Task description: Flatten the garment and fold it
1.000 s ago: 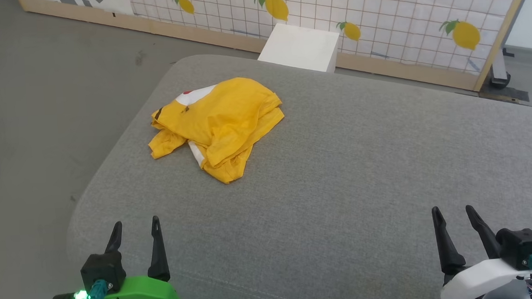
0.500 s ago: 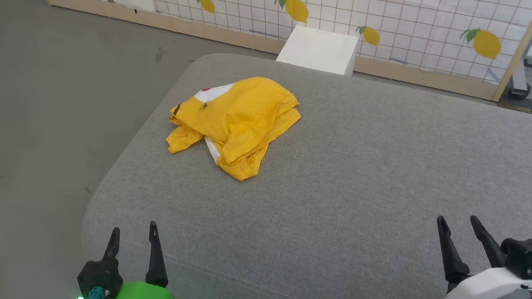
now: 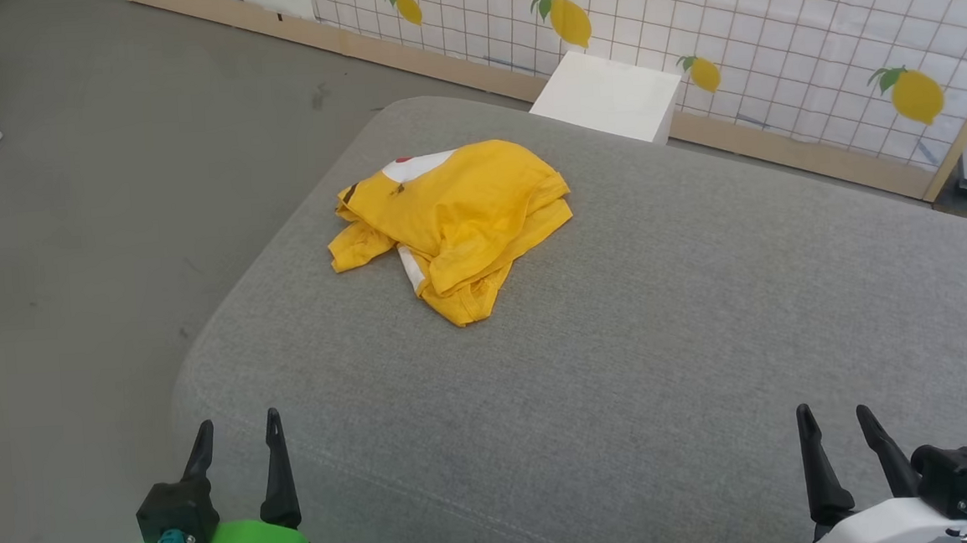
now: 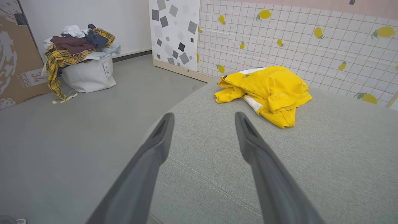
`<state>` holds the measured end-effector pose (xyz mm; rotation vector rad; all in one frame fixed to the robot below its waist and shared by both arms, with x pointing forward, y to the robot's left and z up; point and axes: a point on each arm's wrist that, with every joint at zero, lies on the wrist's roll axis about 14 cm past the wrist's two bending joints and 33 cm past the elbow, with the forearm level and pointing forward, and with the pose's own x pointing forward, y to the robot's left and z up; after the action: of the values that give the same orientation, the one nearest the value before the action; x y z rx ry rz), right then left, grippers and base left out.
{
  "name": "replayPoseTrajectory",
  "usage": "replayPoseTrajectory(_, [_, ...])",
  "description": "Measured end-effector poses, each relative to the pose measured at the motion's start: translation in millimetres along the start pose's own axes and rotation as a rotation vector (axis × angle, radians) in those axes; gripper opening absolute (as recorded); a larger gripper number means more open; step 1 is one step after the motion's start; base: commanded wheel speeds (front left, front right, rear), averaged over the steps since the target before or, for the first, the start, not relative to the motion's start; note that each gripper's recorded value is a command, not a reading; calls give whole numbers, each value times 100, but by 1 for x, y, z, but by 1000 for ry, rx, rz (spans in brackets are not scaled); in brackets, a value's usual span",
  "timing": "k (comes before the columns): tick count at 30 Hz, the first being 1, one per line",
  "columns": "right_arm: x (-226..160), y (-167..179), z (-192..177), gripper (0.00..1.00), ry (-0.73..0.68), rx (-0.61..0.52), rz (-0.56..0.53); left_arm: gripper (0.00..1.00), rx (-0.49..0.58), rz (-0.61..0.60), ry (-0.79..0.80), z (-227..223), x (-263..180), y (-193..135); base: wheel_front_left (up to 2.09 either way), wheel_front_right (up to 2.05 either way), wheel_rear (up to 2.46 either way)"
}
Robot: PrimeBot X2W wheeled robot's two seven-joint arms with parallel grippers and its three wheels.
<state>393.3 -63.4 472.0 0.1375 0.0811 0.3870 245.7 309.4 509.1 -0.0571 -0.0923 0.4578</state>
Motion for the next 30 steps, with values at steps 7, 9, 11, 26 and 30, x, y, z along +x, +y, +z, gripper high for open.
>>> replayPoseTrajectory(7, [3, 9, -3, 100, 6, -7, 29, 100, -5, 21, -8, 0, -5, 7, 0, 0, 0])
replayPoseTrajectory(9, [4, 14, -4, 100, 7, -17, 44, 100, -15, 26, -7, -1, -6, 8, 0, 0, 0])
replayPoseTrajectory(11, [5, 18, -6, 100, 10, -28, 60, 100, -17, 24, 0, -4, -8, 9, 0, 0, 0])
replayPoseTrajectory(26, [35, 45, 27, 100, -21, -88, 147, 100, -50, -157, -13, 42, 93, -41, 0, 0, 0])
replayPoseTrajectory(30, [45, 48, 35, 100, -24, -105, 162, 100, -74, -183, 92, 40, 140, -54, 0, 0, 0])
